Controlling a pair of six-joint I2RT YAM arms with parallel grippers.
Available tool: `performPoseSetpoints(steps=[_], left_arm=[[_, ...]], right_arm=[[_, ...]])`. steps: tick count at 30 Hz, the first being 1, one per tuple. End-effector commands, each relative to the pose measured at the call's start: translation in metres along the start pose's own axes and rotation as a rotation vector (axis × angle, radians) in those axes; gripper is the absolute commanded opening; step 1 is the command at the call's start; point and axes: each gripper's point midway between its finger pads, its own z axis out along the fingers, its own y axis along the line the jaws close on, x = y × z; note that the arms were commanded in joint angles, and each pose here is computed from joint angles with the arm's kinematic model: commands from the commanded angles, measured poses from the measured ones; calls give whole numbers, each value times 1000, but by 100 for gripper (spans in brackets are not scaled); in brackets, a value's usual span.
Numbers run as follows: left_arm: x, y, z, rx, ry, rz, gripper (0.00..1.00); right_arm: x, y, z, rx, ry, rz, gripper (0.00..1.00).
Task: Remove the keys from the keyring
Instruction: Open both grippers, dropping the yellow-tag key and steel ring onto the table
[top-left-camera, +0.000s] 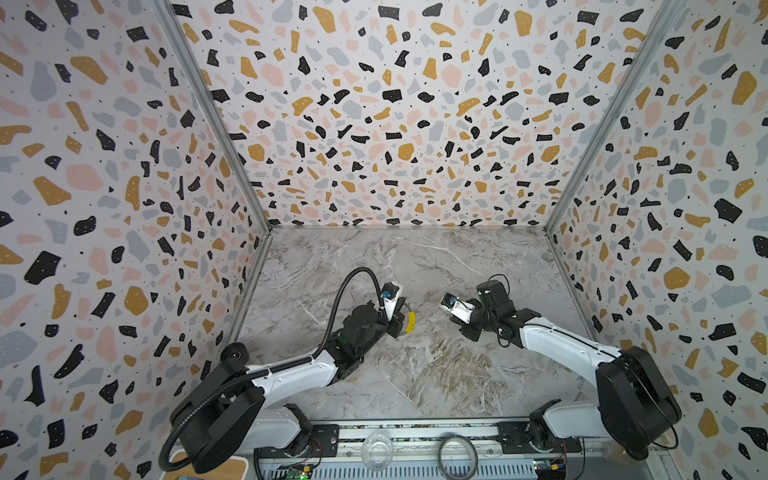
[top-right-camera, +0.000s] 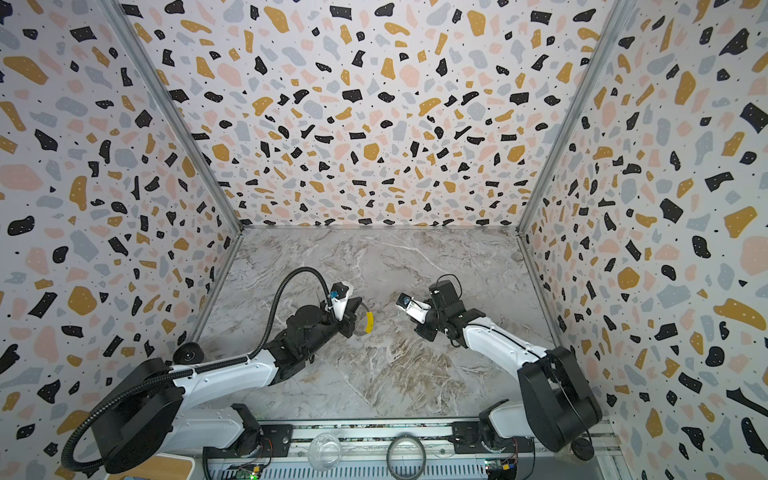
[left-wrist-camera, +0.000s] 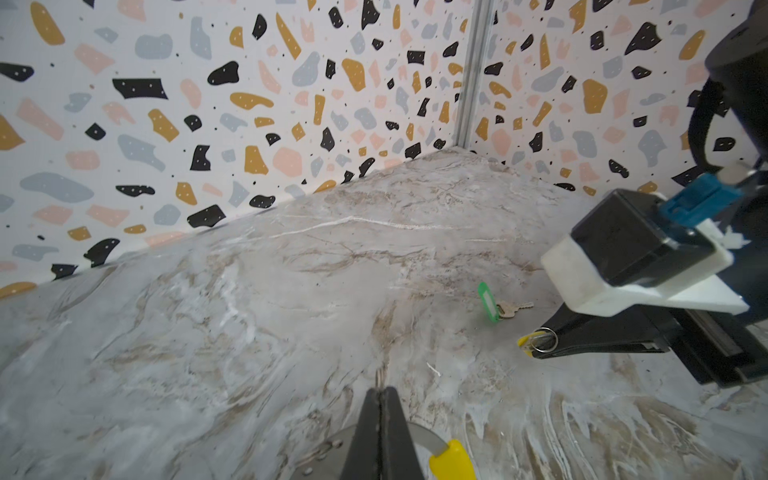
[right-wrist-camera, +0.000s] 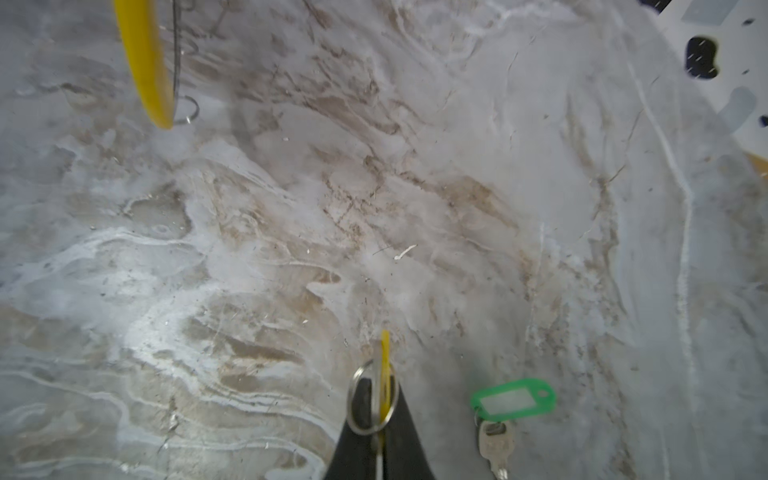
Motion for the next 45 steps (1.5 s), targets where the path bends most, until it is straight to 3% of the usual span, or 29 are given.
performPoseSetpoints(steps=[1, 7, 13, 18, 27, 45], left_arm=[[-11, 13, -5, -61, -56, -49, 0], [-3, 16, -9, -76, -53, -58, 0], [1, 19, -10, -95, -42, -64, 0], [4, 22, -10, -110, -32, -65, 0], [13, 25, 9, -114, 19, -88, 0], [49, 53, 59, -103, 99, -165, 0]], right_arm=[[-1, -9, 8, 16, 22, 23, 0], [18, -7, 28, 6, 104, 5, 5], [21, -10, 33, 14, 126, -1, 26], [5, -18, 22, 37, 73, -3, 42], [-31, -48, -21, 161, -51, 1, 50], [-9, -51, -26, 262, -47, 101, 52]])
